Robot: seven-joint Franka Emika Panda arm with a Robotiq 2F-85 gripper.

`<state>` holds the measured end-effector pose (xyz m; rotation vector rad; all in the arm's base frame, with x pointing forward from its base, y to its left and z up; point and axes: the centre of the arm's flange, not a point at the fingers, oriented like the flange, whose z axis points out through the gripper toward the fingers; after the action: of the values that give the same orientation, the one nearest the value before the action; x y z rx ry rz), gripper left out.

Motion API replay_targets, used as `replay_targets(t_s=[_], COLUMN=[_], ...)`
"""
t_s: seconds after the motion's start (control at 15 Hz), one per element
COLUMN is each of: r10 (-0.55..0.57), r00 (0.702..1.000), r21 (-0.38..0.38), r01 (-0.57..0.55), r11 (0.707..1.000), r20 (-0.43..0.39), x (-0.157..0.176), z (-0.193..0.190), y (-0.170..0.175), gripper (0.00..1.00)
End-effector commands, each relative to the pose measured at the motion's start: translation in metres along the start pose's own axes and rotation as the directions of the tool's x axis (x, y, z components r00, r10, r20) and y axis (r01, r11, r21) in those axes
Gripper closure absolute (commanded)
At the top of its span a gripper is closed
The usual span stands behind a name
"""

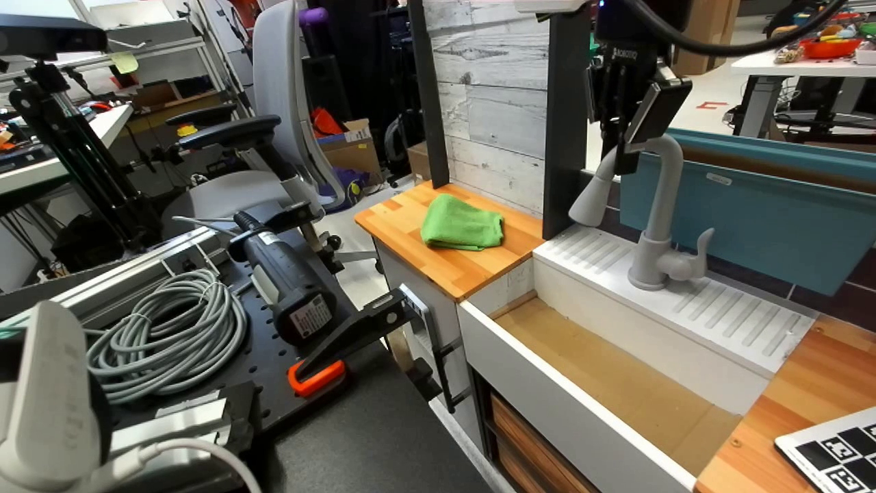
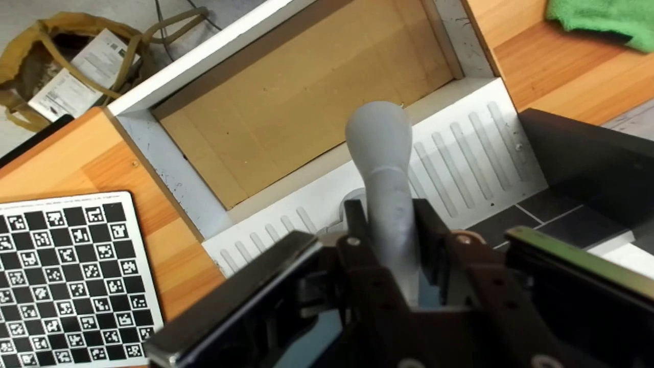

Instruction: Slide the spout to the right

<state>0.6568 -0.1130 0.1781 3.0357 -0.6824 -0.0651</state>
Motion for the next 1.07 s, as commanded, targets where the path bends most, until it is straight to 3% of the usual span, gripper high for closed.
replay_targets(t_s=[0.0,0.33,0.73,0.8,0.87,1.0], r10=[-0.148,-0.322,-0.422,-0.422,-0.431,-0.438], r00=[0.989,0.947,0.906,0.905,0.902,0.898], r21=[-0.112,-0.169,-0.179,-0.183,-0.188,-0.195], r01=[0.149,0.321,0.421,0.423,0.431,0.437], r11=[0.983,0.932,0.889,0.888,0.883,0.878], r20=[0.018,0.022,0.036,0.043,0.043,0.04], x=[0.0038,0.0043,0.0045,0.0028,0.002,0.0015], z=[-0.0099,-0.0105,-0.0118,-0.0117,-0.0113,-0.0113], y=[0.0222,0.0236,0.029,0.0289,0.0288,0.0305], gripper=[0.93,0.93,0.93,0.47,0.45,0.31])
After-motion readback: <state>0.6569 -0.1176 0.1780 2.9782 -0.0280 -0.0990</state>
